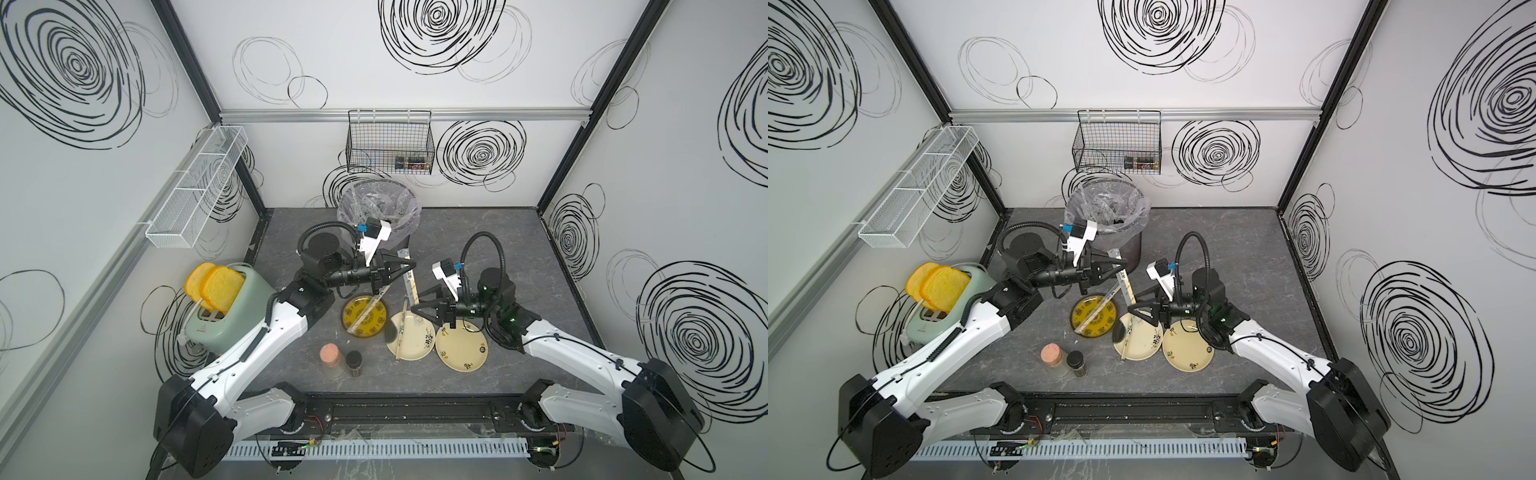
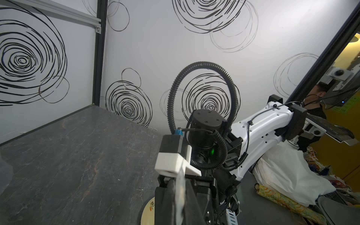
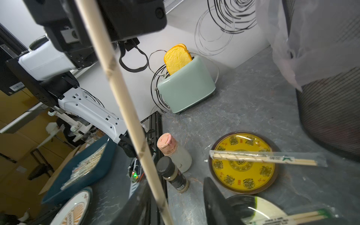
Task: Remove the packaging of disposable chopsticks
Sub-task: Pick up the disposable chopsticks from the plate, then remove the packet bag from the disposable chopsticks.
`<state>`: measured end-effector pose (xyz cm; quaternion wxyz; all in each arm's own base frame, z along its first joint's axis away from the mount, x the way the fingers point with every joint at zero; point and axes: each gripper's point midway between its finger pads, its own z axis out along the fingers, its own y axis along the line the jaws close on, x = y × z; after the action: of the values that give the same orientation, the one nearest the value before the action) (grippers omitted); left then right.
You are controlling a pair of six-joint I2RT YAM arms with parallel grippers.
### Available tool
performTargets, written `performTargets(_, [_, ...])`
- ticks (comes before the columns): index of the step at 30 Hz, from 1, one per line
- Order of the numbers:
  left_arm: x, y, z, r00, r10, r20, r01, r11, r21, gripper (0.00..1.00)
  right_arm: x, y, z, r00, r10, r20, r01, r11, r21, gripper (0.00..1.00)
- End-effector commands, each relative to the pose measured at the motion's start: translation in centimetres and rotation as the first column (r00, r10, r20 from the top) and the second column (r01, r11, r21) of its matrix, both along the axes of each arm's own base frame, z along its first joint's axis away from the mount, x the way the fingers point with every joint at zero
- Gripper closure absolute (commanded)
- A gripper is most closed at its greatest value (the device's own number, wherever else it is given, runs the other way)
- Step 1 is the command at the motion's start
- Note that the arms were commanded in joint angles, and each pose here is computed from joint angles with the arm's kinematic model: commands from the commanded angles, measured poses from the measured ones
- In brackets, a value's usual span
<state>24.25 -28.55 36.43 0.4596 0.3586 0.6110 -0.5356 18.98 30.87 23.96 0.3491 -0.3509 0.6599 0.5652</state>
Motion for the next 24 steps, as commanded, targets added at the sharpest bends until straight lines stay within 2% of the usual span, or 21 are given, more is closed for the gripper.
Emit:
performTargets(1, [-1.1, 0.0, 2.0, 0.997, -0.049, 0.062, 0.050, 0.999, -0.015, 1.00, -0.2, 0.5, 1.5, 0.998, 0.033, 0.046, -0.034, 0.999, 0.035, 0.72])
performTargets(5, [-1.3, -0.1, 1.5, 0.997, -0.061, 0.055, 0.062, 0.998, 0.001, 1.00, 0.0, 0.5, 1.6, 0.998, 0.028, 0.059, -0.031, 0.999, 0.041, 0.94])
performTargets(7, [-1.4, -0.2, 1.1, 0.997, -0.064, 0.042, 0.064, 0.998, 0.004, 1.00, 0.0, 0.6, 1.7, 0.997, 0.035, 0.065, -0.038, 0.998, 0.045, 1.00])
performTargets(18, [-2.5, -0.8, -1.2, 0.995, -0.100, -0.013, 0.100, 0.995, 0.022, 0.98, 0.2, 0.5, 3.0, 0.994, 0.008, 0.112, -0.016, 0.997, 0.072, 1.00])
performTargets(19, [-2.5, -0.8, -1.7, 0.995, -0.101, -0.024, 0.101, 0.995, 0.024, 0.92, 0.3, 0.5, 3.2, 0.993, 0.005, 0.118, -0.014, 0.997, 0.076, 1.00])
performTargets(24, [-3.2, -1.1, -3.5, 0.990, -0.113, -0.078, 0.114, 0.993, 0.004, 0.91, 0.6, 0.7, 4.7, 0.988, 0.004, 0.156, -0.019, 0.995, 0.096, 1.00])
